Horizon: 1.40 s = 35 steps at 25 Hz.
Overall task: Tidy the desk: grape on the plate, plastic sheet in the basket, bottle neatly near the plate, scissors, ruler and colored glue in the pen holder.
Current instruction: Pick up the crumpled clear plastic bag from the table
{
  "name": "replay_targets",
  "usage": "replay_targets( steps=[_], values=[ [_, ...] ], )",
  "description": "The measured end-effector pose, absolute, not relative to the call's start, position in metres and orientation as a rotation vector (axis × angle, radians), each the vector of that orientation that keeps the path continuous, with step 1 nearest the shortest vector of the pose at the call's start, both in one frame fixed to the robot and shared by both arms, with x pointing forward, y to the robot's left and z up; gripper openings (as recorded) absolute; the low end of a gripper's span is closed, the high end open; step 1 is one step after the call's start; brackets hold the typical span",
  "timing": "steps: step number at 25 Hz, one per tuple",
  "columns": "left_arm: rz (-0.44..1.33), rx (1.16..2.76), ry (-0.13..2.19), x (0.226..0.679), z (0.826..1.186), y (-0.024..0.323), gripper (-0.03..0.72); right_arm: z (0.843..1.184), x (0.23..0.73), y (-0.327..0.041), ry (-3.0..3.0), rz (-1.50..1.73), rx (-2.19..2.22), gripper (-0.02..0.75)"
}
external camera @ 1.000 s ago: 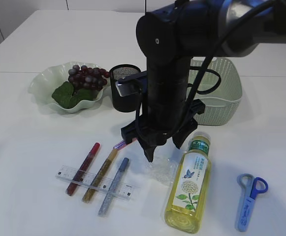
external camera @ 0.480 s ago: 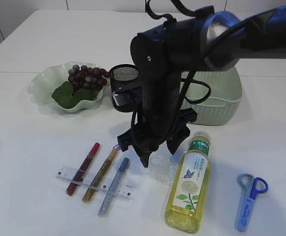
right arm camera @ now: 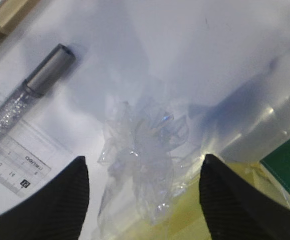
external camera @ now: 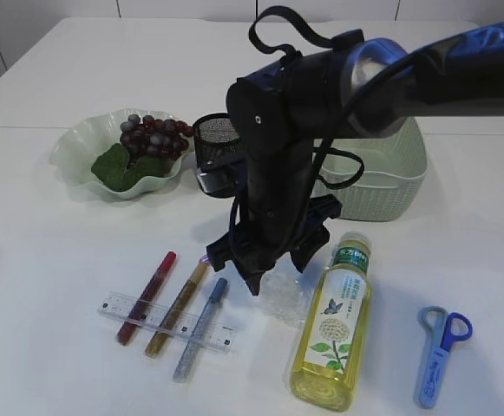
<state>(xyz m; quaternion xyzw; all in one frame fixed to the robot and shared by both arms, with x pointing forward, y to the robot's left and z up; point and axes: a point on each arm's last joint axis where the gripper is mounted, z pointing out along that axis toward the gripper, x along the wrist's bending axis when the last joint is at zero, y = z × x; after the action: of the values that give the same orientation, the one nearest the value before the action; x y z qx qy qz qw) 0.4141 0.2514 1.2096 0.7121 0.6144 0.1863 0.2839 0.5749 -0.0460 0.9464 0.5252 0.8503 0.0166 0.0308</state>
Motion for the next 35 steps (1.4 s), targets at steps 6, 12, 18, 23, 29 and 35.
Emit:
replay_targets(
  steps=[6,12,18,23,29,35],
  values=[
    [0.499,1.906,1.644,0.414,1.210,0.251,0.505,0.947,0.576,-0.045,2.615,0.071,1.614,0.531],
    [0.499,1.906,1.644,0.414,1.210,0.251,0.505,0.936,0.577,-0.045,2.625,0.038,1.615,0.531],
    [0.499,1.906,1.644,0.414,1.210,0.251,0.505,0.934,0.577,-0.045,2.627,0.029,1.615,0.531],
    [0.499,1.906,1.644,0.414,1.210,0.251,0.505,0.931,0.577,-0.044,2.629,0.017,1.616,0.475],
    [0.499,1.906,1.644,0.414,1.210,0.251,0.505,0.928,0.578,-0.044,2.632,0.006,1.618,0.291],
    [0.499,1.906,1.644,0.414,1.210,0.251,0.505,0.929,0.578,-0.044,2.632,0.001,1.617,0.060]
  ],
)
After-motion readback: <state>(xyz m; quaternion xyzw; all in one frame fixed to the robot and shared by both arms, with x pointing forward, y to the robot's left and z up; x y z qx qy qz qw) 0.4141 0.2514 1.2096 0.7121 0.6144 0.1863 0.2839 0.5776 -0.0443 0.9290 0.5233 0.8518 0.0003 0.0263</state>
